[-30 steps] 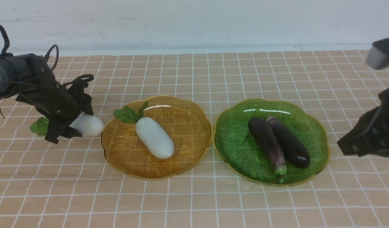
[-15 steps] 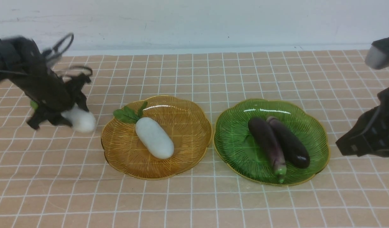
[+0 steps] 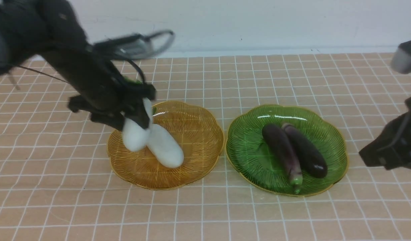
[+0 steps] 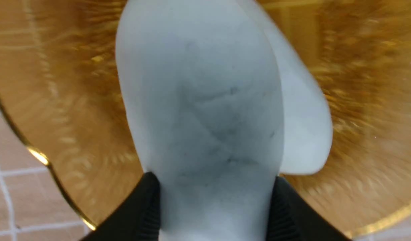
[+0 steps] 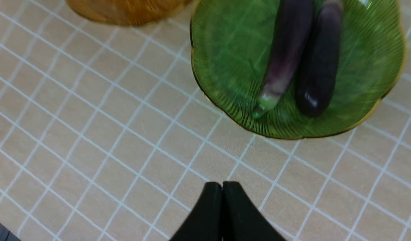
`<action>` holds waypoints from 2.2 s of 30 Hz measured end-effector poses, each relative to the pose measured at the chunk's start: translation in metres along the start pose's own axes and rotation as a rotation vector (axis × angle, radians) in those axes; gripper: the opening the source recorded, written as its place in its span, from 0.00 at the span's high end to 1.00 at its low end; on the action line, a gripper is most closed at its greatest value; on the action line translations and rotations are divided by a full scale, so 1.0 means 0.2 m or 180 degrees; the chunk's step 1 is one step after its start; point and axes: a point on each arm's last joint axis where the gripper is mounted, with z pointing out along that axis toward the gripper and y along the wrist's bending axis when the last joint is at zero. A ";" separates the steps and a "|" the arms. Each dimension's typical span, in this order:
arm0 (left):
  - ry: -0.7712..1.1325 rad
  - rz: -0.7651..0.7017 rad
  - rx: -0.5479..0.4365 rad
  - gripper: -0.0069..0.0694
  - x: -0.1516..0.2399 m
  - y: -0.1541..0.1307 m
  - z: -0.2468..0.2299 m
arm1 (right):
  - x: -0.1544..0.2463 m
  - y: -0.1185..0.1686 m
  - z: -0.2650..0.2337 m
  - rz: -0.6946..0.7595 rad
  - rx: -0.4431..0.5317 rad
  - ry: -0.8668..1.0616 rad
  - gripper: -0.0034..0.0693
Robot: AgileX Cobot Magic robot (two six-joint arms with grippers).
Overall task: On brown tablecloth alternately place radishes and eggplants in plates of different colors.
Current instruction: 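Pick up the white radish and place it in the left plate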
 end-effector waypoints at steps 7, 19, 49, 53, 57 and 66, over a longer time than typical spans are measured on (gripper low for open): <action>-0.0114 -0.0147 -0.0309 0.43 -0.01 0.03 0.00 | 0.16 0.07 -0.21 0.0019 0.0170 -0.0412 0.97; -0.0159 -0.0293 -0.0453 0.28 -0.02 0.05 0.00 | 0.58 0.13 -0.47 0.0097 0.0782 -0.1136 0.97; 0.0004 0.0056 -0.0569 0.91 0.00 0.06 0.00 | 0.80 0.05 -0.12 0.0176 0.0876 -0.2697 0.97; 0.0058 0.0071 -0.0618 0.91 0.01 0.07 -0.01 | 0.81 0.05 -0.11 0.0185 0.0872 -0.2632 0.97; -0.0025 0.0066 -0.0625 0.91 0.04 0.07 -0.14 | 0.82 0.04 -0.06 0.0187 0.0884 -0.2560 0.97; -0.0378 0.0113 -0.0726 0.91 0.09 0.09 -0.39 | 1.02 -0.07 0.34 0.0311 0.1214 -0.2008 0.97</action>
